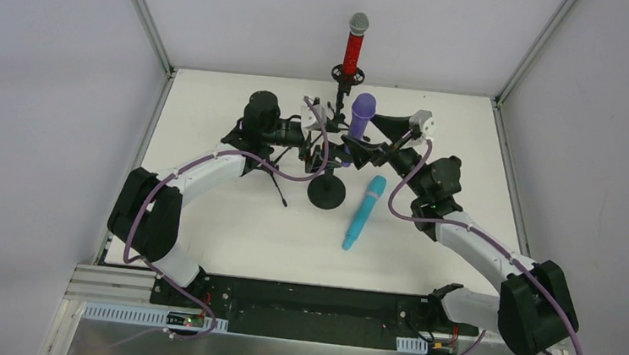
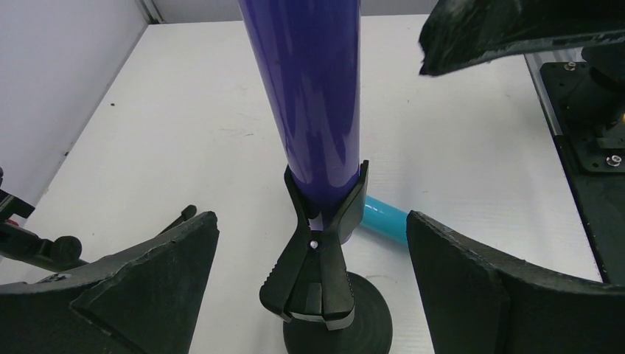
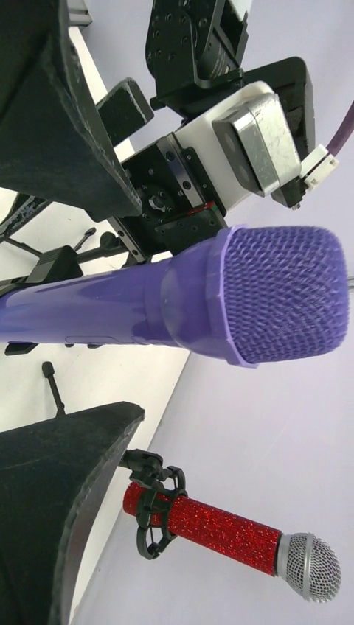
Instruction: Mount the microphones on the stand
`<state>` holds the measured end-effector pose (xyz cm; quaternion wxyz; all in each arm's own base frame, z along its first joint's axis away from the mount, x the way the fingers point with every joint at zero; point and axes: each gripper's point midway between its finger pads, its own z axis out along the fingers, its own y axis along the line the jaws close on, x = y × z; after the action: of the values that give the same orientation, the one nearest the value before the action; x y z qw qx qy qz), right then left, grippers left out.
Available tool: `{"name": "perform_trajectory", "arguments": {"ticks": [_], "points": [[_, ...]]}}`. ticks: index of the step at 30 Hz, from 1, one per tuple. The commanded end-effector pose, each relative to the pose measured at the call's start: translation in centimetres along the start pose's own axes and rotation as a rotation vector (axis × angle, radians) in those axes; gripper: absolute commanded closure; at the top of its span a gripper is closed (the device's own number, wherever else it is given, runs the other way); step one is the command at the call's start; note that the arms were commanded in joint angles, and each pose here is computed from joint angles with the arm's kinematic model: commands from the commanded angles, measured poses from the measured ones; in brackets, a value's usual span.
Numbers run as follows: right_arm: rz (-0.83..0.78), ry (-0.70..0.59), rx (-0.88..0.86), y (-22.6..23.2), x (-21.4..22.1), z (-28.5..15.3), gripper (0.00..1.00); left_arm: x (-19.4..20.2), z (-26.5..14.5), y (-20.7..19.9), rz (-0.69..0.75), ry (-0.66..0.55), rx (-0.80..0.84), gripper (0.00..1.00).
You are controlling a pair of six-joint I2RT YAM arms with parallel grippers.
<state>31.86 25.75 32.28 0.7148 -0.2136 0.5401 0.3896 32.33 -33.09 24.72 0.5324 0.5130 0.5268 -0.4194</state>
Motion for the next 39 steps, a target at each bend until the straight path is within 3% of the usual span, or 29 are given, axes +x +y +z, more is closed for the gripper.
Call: {"name": "perform_trajectory", "arguments": {"ticks": [1, 10, 22, 39], "points": [[0.004, -0.055, 0.007, 0.7, -2.4, -0.8, 0.01, -3.4, -0.4, -0.4, 0.061, -0.078, -0.006, 0.02], [0.041, 0.028, 0.033, 1.4, -0.2, -4.1, 0.01, -2.9, -1.1, 0.3, -0.001, -0.08, 0.023, 0.05], [0.079, 0.155, 0.071, 1.6, 4.3, -8.3, 0.01, 0.8, -1.1, 0.5, -0.003, -0.026, 0.043, 0.04], [0.101, 0.187, 0.076, 1.7, 5.4, -8.8, 0.01, 4.6, -0.7, 0.5, -0.023, 0.003, 0.032, 0.06]]}}
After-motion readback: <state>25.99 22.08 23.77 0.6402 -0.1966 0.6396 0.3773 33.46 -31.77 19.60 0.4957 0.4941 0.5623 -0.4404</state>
